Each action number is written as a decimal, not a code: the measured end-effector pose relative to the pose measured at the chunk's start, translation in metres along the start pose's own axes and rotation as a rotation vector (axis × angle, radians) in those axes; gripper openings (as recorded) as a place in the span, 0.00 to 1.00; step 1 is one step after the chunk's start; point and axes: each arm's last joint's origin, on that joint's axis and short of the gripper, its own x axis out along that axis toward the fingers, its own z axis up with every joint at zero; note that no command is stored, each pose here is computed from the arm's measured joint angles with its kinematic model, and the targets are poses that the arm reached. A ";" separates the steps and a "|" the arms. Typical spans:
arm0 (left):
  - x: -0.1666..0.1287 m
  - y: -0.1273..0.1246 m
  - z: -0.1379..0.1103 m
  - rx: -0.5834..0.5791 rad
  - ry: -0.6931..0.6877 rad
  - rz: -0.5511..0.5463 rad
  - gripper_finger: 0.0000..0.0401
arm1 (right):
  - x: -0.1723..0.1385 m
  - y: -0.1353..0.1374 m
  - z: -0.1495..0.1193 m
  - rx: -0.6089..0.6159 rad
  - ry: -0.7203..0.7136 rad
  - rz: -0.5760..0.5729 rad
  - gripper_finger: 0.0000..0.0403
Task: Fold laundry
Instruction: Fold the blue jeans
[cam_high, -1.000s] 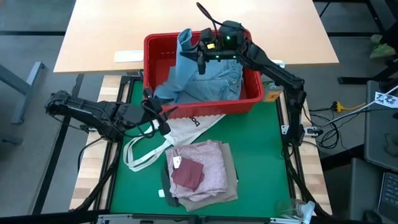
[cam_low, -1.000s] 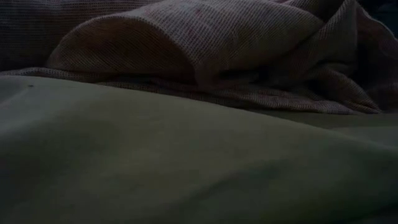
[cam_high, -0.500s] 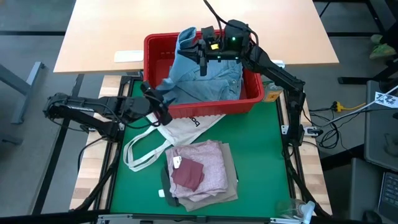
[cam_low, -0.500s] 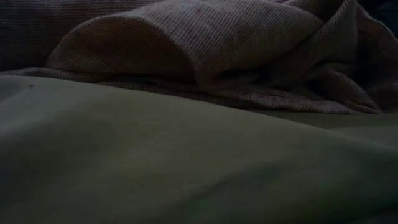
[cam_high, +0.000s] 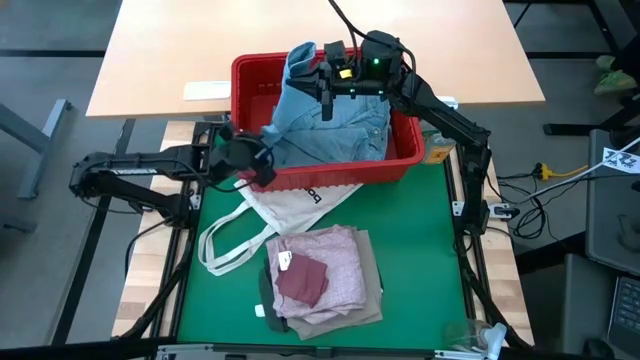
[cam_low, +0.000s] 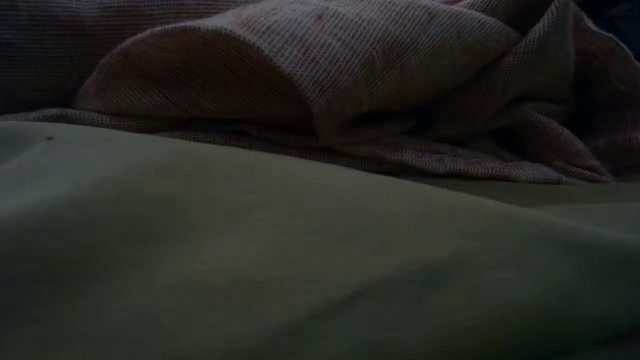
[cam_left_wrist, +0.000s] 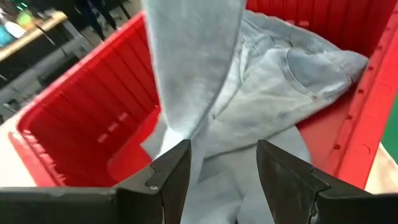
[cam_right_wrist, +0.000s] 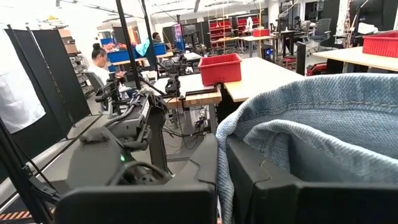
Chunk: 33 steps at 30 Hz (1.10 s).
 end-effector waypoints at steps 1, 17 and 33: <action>0.004 -0.001 0.000 0.000 0.012 -0.008 0.44 | 0.000 0.000 0.000 0.000 -0.001 0.000 0.03; 0.080 -0.003 0.014 0.063 -0.022 0.131 0.40 | 0.000 0.000 0.000 -0.001 -0.003 0.001 0.04; 0.082 0.010 0.013 0.064 0.008 0.197 0.02 | 0.000 -0.001 -0.001 -0.009 0.012 -0.028 0.14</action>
